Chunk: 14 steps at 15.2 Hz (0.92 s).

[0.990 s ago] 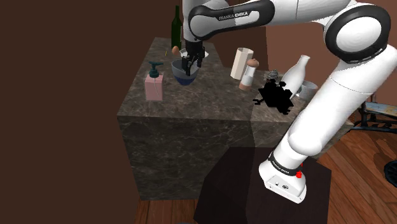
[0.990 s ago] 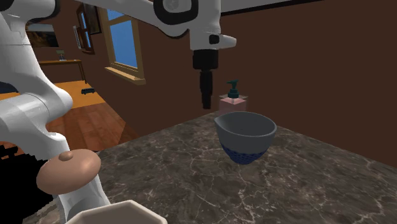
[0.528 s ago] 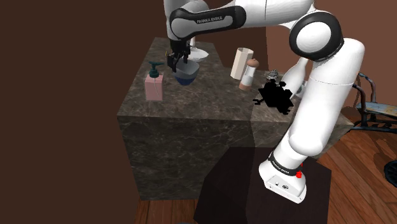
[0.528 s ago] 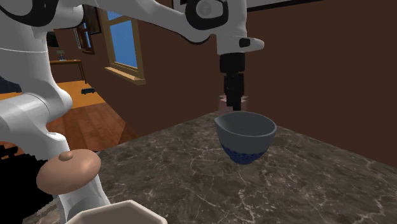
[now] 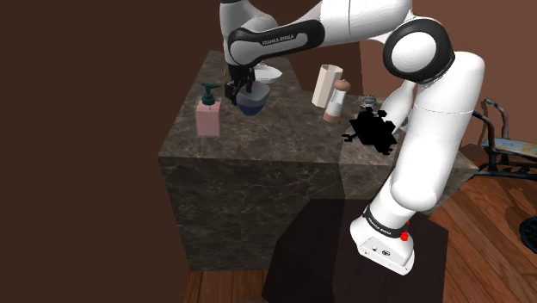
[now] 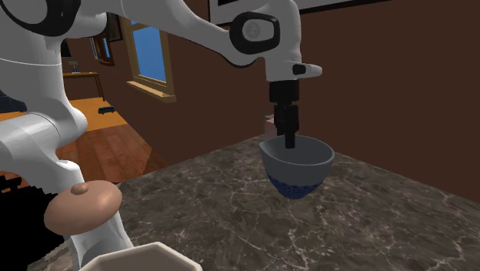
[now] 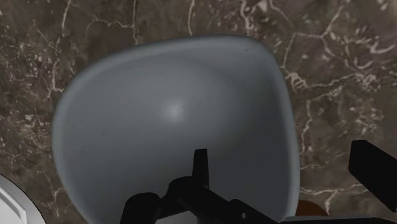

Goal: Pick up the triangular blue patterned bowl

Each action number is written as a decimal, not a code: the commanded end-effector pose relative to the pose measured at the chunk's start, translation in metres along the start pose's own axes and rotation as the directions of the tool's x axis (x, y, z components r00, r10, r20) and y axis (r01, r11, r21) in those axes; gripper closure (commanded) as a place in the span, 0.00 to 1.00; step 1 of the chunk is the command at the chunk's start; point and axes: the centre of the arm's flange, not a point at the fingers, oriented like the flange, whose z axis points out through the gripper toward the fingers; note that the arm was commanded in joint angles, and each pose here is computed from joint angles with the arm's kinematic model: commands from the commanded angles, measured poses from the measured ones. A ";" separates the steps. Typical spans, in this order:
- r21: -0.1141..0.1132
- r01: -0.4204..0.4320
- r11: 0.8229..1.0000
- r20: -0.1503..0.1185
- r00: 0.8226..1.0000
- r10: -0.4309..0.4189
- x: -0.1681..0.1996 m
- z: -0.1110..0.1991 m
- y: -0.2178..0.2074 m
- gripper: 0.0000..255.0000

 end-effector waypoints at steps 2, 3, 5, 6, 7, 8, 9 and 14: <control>0.000 0.000 1.000 -0.001 1.000 0.000 -0.001 0.004 -0.001 1.00; 0.000 0.000 1.000 -0.001 1.000 0.000 -0.001 0.004 -0.001 1.00; 0.000 0.000 1.000 -0.001 1.000 0.000 -0.001 0.004 -0.001 1.00; 0.000 0.000 1.000 -0.001 1.000 0.000 -0.001 0.004 -0.001 1.00; 0.000 0.000 1.000 -0.001 1.000 0.000 -0.001 0.004 -0.001 1.00; 0.000 0.000 1.000 -0.001 1.000 0.000 -0.001 0.004 -0.001 1.00; 0.000 0.000 1.000 -0.001 1.000 0.000 -0.001 0.004 -0.001 1.00; 0.000 0.000 1.000 -0.001 1.000 0.000 0.000 -0.012 0.002 1.00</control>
